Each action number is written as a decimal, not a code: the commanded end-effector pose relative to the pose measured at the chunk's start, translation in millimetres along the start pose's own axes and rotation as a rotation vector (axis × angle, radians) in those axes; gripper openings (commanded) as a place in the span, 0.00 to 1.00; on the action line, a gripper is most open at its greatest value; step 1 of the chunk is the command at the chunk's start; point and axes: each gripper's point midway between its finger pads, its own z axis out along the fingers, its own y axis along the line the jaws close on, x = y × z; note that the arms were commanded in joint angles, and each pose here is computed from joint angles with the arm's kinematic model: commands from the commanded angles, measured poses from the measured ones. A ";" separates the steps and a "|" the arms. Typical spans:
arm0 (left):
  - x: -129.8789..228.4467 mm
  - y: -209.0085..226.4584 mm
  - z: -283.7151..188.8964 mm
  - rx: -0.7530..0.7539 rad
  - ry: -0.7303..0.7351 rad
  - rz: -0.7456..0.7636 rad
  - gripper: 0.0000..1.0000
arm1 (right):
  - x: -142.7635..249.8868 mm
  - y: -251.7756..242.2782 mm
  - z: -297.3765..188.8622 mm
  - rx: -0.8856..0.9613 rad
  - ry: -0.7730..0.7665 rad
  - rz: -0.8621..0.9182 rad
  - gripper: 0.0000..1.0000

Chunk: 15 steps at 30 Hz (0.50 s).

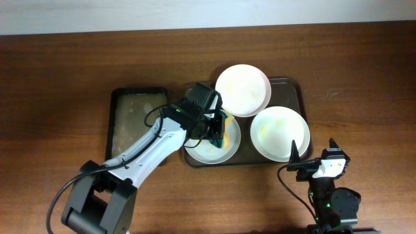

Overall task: Clean dirty plates on tray and stack at the side
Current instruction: 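Carry the sponge with the left gripper onto the pale blue plate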

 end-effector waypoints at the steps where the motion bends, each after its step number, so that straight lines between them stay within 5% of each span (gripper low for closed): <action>1: -0.8 0.1 1.4 -0.032 -0.019 0.008 0.00 | 3.2 -1.9 0.2 0.009 0.005 0.004 0.98; 10: 0.0 -0.3 1.7 -0.032 -0.017 0.009 0.00 | 1.2 -0.5 0.2 0.001 -0.003 0.004 0.99; 15: 0.7 0.6 3.6 -0.034 -0.013 0.008 0.00 | -6.1 70.6 -15.2 -0.427 0.008 0.204 0.98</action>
